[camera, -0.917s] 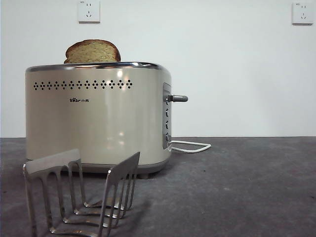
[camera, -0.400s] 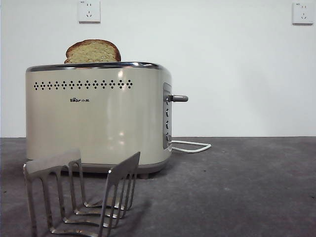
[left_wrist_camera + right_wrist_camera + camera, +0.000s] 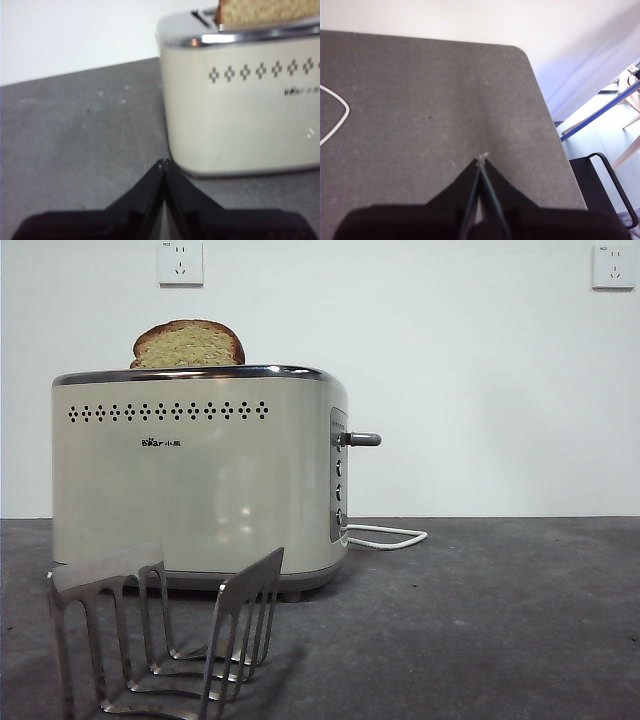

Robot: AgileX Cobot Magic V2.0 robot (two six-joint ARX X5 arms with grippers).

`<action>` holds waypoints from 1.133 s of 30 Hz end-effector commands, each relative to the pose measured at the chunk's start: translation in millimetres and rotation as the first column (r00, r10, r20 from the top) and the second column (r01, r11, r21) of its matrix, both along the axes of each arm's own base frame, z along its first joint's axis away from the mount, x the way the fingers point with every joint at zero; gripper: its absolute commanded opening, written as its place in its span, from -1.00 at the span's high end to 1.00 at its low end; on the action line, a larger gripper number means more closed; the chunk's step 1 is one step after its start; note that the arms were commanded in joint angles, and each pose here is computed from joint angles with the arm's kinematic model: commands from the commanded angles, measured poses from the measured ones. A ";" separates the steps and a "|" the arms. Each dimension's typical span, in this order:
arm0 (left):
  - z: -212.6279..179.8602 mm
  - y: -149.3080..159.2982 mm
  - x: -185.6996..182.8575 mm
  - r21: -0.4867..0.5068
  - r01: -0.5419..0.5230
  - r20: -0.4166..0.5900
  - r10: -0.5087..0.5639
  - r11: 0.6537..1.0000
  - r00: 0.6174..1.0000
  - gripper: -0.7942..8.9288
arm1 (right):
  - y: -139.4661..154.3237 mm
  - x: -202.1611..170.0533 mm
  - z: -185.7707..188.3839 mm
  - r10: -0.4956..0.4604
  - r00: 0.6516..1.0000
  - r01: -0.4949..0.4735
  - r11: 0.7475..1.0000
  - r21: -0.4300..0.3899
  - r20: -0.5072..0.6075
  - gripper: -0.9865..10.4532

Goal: Pick up a slice of bread from the rack,put the bread on the toaster,press the button

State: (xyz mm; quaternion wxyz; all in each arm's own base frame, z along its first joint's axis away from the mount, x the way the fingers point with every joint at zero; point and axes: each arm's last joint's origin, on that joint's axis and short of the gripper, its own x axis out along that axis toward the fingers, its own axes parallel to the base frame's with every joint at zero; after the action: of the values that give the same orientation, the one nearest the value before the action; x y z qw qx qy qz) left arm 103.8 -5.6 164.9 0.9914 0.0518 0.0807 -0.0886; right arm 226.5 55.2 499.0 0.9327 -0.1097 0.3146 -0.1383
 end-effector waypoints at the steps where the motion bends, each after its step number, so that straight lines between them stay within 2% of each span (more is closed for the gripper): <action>1: -9.5 0.7 -1.3 -0.041 -0.022 0.008 0.023 0.999 1.000 0.84 | 1.8 6.0 -5.8 0.000 0.999 0.000 1.000 -0.017 -0.040 0.83; 5: -14.9 2.2 -3.7 -0.071 -0.083 -0.014 0.082 0.994 0.997 0.84 | 3.8 12.3 -9.6 -0.001 0.998 0.000 1.000 -0.023 -0.057 0.83; 9: -19.5 4.1 -5.9 -0.057 -0.148 -0.057 0.145 0.987 0.988 0.84 | 4.6 14.8 -11.2 -0.001 0.998 0.000 1.000 -0.025 -0.063 0.83; 12: -17.6 4.8 -6.9 -0.050 -0.168 -0.032 0.167 0.984 0.985 0.84 | 4.6 14.8 -11.2 -0.001 0.998 0.000 1.000 -0.025 -0.063 0.83; 25: -15.1 4.0 -7.6 -0.072 -0.144 -0.005 0.144 0.987 0.990 0.84 | 4.7 15.1 -11.4 -0.001 0.998 -0.001 1.000 -0.025 -0.064 0.83; 34: -17.3 4.1 -6.3 -0.067 -0.146 -0.034 0.144 0.987 0.989 0.84 | 4.7 15.1 -11.4 -0.001 0.998 -0.001 1.000 -0.025 -0.064 0.83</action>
State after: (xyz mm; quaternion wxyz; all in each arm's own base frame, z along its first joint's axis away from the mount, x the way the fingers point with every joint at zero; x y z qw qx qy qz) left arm 96.9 -1.7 150.1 0.9951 0.0149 0.0956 -0.0205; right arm 241.4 59.9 490.1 0.9257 -0.1181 0.3318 -0.1381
